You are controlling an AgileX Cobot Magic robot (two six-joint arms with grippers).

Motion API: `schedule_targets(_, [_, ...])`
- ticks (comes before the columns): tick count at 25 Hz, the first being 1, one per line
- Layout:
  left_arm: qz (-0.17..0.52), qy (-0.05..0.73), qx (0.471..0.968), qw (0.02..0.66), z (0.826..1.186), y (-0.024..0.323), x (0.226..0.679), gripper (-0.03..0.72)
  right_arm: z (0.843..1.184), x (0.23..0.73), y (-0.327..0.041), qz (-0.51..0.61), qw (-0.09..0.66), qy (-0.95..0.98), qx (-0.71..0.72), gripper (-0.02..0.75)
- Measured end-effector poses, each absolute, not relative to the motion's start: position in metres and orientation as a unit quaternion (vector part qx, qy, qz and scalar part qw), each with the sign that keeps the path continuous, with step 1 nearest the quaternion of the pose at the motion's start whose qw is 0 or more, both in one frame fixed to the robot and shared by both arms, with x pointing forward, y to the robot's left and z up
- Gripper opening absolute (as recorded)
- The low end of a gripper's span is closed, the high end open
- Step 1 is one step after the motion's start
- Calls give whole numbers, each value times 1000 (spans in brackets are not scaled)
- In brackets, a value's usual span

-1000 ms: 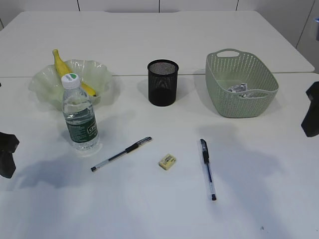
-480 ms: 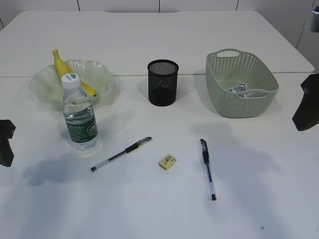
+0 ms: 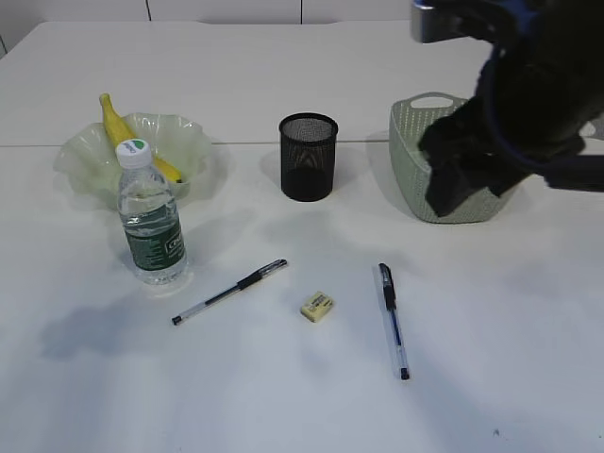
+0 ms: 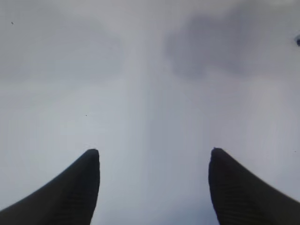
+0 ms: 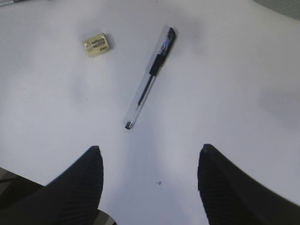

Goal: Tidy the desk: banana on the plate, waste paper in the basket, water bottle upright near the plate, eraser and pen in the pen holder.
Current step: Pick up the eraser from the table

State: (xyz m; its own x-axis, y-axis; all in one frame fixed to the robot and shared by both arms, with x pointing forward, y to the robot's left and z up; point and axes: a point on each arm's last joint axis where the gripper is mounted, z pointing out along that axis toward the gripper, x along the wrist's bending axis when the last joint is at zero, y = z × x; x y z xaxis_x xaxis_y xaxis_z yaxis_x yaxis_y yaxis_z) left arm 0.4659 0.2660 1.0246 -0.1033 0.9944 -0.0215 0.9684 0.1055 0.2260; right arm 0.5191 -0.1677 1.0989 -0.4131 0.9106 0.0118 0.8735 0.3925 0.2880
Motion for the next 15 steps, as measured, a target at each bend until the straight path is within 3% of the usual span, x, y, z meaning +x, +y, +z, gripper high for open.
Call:
schedule_targets(7, [84,738,663,93,1034,268,458,509,1078,564,-111,111,71,857,498,473])
schedule_targets(15, [83,737,665,80,1034,269,456,509,1017,588,-64,57,49,881,467,473])
